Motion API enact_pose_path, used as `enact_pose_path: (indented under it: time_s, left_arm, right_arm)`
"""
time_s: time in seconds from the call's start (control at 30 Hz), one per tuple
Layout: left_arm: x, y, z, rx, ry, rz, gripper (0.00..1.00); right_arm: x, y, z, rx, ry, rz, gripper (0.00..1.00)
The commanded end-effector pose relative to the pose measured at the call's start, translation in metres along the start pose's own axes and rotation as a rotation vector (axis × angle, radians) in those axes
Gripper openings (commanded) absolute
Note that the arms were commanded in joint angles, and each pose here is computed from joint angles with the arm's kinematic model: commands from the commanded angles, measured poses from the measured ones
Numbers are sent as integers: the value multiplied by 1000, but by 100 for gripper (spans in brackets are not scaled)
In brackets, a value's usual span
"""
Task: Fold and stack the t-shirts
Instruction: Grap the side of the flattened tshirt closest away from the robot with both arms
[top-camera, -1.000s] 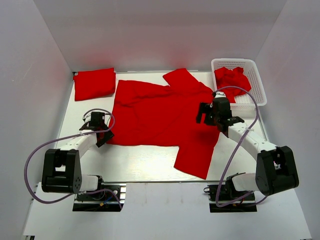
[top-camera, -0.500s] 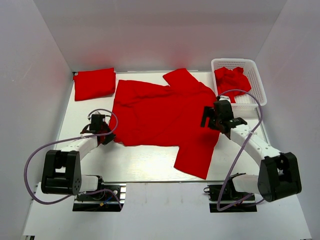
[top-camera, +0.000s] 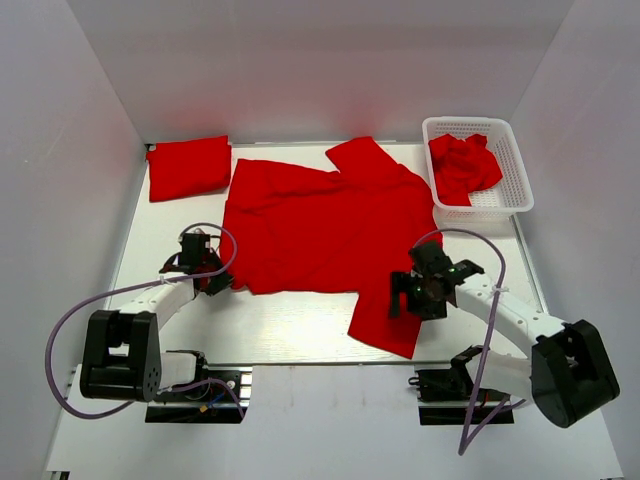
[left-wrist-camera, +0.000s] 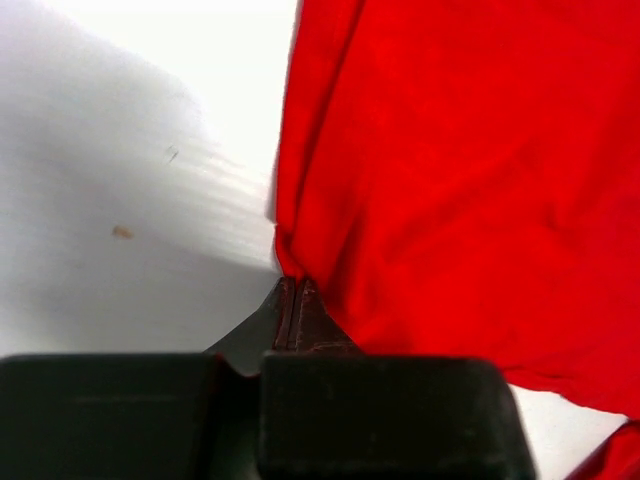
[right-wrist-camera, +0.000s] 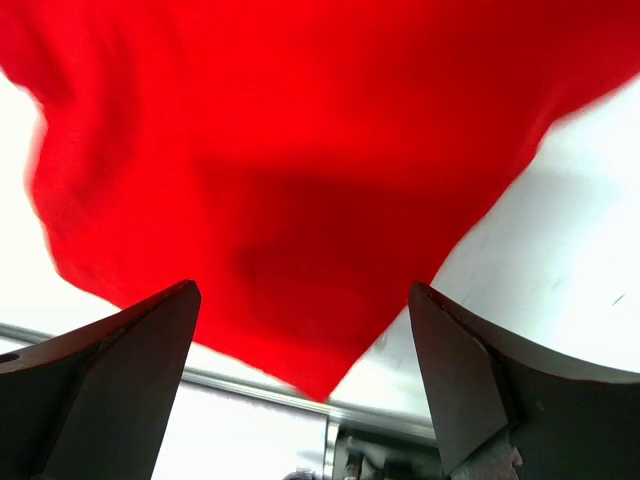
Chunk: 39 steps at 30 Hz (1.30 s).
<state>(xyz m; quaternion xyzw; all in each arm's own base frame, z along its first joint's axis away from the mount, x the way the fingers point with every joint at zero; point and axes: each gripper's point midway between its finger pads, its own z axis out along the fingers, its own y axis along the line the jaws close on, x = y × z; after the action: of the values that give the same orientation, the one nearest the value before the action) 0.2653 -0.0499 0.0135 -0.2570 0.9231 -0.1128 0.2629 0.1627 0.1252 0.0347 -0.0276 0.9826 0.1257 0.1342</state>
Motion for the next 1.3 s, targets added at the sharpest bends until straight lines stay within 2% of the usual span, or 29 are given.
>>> enact_pose_path:
  time_s: [0.0,0.1,0.33,0.5,0.67,0.73,0.77,0.8,0.83,0.87,1.13,1.27]
  left_arm:
    - [17,25,-9,-114,66,0,0]
    - [1,28,-16,-148,-1,-23,0]
    - [-19,37,-31,-210,-111,-51,0]
    - [-25,31,-33,-202,-127,-43,0]
    - [-27,26,-32,-176,-129,-34,0]
    - [-27,26,-32,-176,-128,-25,0]
    - [-27,26,-32,-176,-128,-25,0]
    - [-27,26,-32,-176,-128,-25,0]
    - [-29,25,-32,-171,-135,-26,0]
    - [-28,24,-32,-164,-130,-26,0]
    - [-1,30,-32,-170,-26,-31,0]
    - [5,33,-44,-182,-12,-54,0]
  right_arm:
    - [19,4,-3,35,66,63,90]
    - [32,-4,-5,135,84,71,90]
    - [65,-4,0,177,128,109,90]
    - [69,9,12,137,131,63,87]
    - [71,9,15,168,143,35,85]
    - [72,12,15,159,147,59,70]
    - [74,15,15,152,152,92,58]
    - [74,17,12,138,138,105,20]
    - [78,13,9,157,148,120,9]
    - [81,13,7,156,152,154,2]
    - [102,24,-36,71,208,285,0]
    - [107,23,-50,92,232,306,0]
